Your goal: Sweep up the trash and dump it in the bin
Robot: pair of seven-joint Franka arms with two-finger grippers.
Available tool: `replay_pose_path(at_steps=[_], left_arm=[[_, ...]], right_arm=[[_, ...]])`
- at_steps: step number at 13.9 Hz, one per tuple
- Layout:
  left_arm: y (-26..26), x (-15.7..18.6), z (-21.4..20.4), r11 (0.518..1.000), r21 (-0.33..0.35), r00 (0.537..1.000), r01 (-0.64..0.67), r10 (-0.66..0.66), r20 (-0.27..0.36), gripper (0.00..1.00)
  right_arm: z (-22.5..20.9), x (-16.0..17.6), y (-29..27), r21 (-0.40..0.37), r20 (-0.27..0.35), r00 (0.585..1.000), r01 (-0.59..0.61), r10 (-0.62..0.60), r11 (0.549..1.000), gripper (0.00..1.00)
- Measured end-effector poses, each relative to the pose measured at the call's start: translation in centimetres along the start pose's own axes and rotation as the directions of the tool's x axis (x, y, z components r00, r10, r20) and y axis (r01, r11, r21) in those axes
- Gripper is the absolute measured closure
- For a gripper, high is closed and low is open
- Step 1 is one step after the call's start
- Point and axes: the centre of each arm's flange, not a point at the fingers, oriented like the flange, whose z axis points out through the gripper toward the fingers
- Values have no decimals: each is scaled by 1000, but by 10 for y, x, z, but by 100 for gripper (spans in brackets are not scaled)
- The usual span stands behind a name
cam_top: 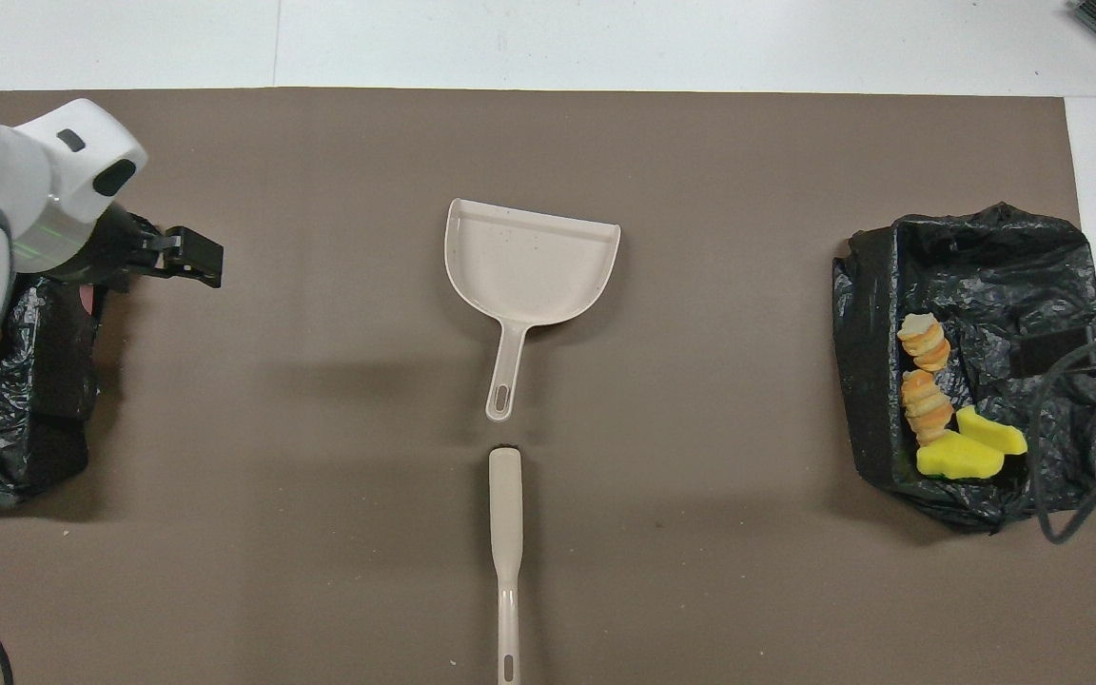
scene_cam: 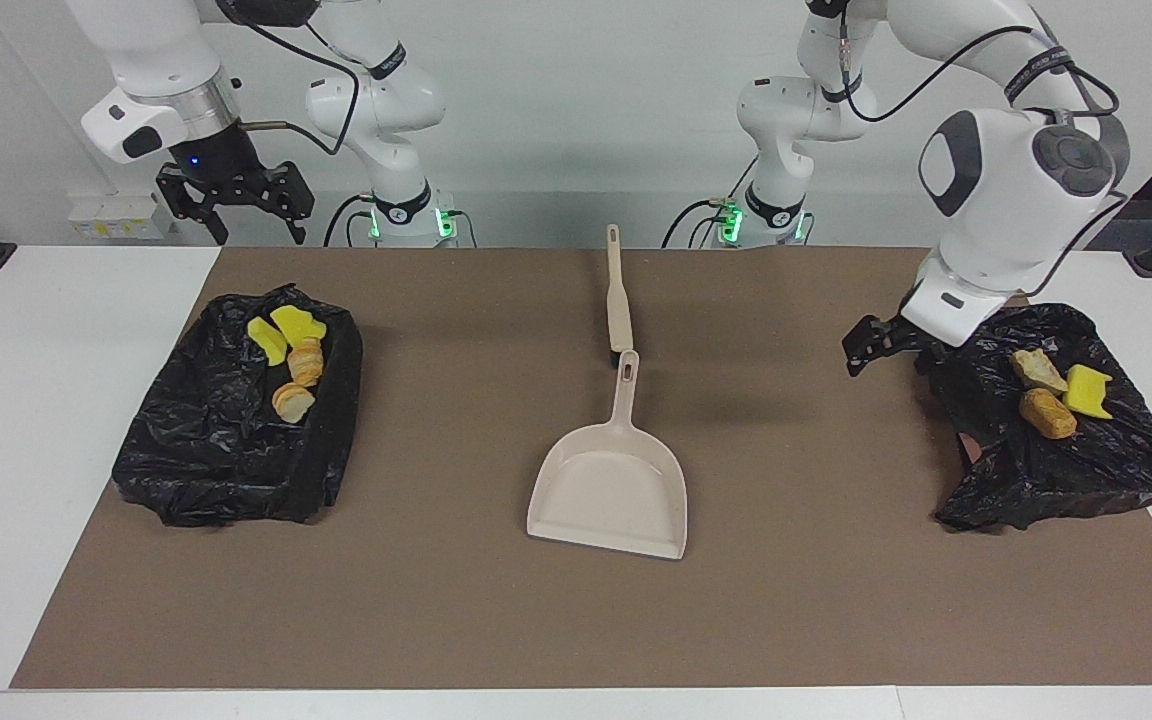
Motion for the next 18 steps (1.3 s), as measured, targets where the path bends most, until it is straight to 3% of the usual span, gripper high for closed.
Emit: replay_pose_path(at_steps=[4, 8, 18], left_arm=[[-46, -13, -27, 1000, 1, 1000, -25, 25, -17, 0], [-37, -24, -45, 998, 32, 998, -55, 56, -28, 0], [-36, -87, -93, 998, 23, 998, -54, 54, 12, 0]], right_arm=[[0, 0, 0, 0, 0, 1000, 0, 0, 1000, 0], [0, 0, 0, 0, 1, 1000, 0, 0, 1000, 0], [2, 0, 0, 0, 4, 1000, 0, 0, 1000, 0]])
